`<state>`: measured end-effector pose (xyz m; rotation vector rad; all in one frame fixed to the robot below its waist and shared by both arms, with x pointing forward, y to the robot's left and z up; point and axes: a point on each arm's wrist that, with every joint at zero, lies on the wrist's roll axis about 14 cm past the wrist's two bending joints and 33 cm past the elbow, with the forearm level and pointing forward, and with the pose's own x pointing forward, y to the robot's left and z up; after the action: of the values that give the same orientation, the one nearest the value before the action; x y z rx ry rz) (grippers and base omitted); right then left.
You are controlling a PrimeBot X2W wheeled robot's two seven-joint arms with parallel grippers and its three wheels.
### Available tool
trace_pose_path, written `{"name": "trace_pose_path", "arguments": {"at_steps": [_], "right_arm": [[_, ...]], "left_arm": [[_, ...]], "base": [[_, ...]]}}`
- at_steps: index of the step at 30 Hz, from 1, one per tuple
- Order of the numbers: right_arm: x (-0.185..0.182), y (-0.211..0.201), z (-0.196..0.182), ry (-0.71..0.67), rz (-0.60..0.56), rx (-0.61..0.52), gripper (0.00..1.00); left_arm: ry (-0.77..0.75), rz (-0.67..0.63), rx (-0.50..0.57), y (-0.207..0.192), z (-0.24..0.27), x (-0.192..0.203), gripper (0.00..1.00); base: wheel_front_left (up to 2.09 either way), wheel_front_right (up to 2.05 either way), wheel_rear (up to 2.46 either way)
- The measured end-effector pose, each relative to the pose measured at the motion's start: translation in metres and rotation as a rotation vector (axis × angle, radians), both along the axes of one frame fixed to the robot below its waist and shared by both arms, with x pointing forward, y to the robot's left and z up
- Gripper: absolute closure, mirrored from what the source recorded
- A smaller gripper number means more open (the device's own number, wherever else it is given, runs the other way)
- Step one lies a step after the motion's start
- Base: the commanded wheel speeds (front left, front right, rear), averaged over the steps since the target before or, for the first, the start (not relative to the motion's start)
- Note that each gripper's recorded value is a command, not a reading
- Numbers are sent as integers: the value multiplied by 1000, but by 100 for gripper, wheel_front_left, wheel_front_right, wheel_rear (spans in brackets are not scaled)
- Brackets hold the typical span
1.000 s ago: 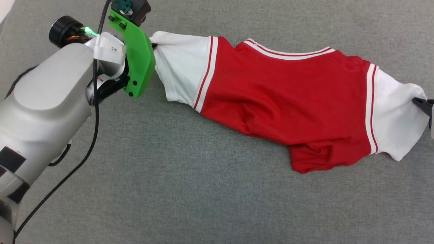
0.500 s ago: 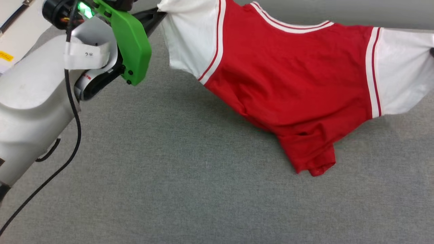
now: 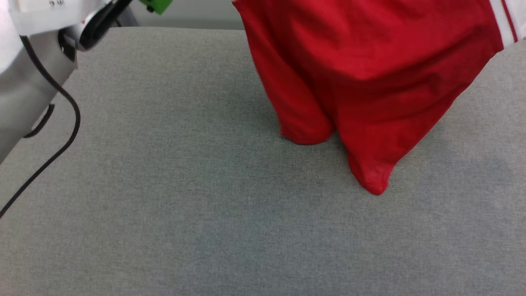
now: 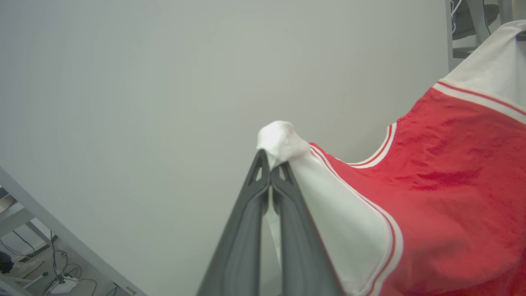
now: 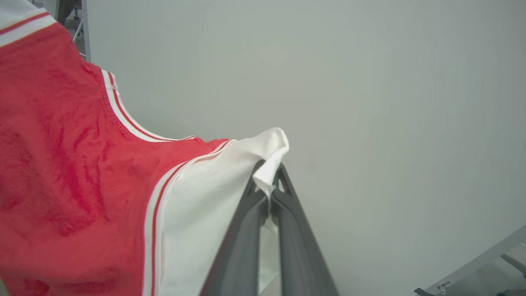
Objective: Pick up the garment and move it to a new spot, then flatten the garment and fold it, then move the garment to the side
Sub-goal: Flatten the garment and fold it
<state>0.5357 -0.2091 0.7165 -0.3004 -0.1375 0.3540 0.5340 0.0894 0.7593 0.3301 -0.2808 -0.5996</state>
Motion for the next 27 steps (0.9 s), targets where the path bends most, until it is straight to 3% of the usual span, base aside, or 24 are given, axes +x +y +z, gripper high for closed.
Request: {"name": "trace_pose_path", "arguments": {"at_steps": [18, 27], "right_arm": [[106, -3, 89, -274, -156, -50, 100], [144, -1, 113, -382, -176, -35, 100]], "left_arm": [[-340, 45, -79, -5, 84, 86, 100], [-386, 65, -153, 0, 90, 125, 100]], "base": [[0, 0, 0], [0, 0, 0]]}}
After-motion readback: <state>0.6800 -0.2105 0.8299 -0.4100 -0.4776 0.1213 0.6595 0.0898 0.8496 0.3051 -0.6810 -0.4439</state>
